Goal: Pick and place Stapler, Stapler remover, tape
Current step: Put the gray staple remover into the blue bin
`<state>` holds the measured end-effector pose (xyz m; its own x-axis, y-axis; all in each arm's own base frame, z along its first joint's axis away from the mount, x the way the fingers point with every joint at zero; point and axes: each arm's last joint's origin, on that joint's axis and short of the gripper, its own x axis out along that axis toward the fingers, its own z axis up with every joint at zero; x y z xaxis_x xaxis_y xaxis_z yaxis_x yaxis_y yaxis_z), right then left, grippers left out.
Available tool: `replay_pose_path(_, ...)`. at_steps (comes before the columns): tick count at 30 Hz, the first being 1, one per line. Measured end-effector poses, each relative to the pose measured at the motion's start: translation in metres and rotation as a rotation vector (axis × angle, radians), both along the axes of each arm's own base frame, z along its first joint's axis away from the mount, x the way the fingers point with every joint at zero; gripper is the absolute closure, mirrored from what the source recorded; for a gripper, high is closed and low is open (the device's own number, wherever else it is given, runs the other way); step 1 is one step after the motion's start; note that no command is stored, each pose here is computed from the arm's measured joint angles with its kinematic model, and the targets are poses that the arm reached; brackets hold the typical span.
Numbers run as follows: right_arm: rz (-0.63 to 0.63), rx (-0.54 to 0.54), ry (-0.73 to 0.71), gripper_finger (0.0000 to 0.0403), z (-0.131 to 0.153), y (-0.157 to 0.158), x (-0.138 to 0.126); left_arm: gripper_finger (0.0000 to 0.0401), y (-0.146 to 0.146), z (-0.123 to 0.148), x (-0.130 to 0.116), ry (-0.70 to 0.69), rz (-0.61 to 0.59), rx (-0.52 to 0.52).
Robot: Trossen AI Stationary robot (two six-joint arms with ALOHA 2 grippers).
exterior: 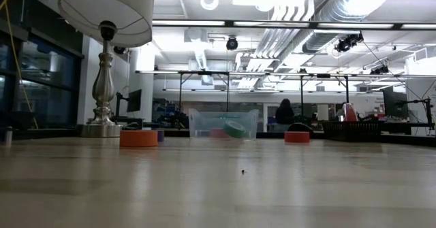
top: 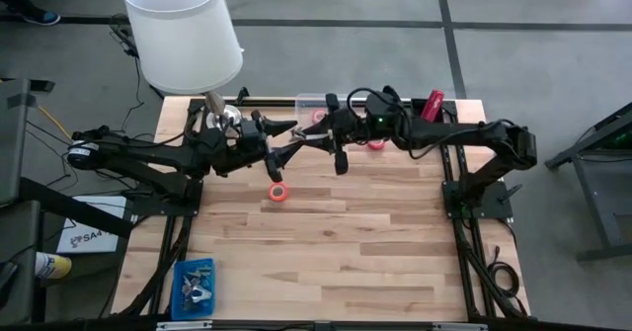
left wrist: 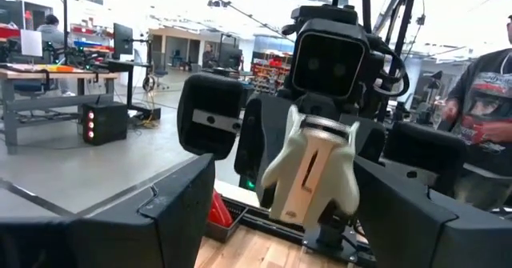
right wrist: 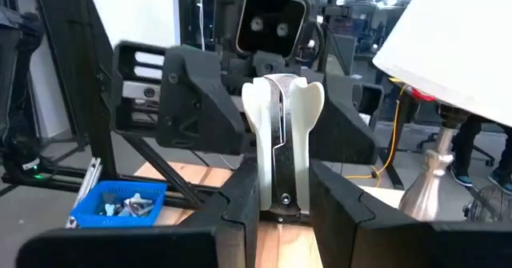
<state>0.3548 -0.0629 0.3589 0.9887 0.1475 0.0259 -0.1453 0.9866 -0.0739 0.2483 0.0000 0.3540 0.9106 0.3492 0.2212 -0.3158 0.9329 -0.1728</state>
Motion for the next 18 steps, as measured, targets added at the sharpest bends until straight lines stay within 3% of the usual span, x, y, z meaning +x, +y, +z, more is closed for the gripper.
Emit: replay_pose_path(18,0.004,0.028,0.034,0.0329,-0.01,-0.016,0.003,0.0126,0.0,0.0,0.0,-0.001,0.008,0.004)
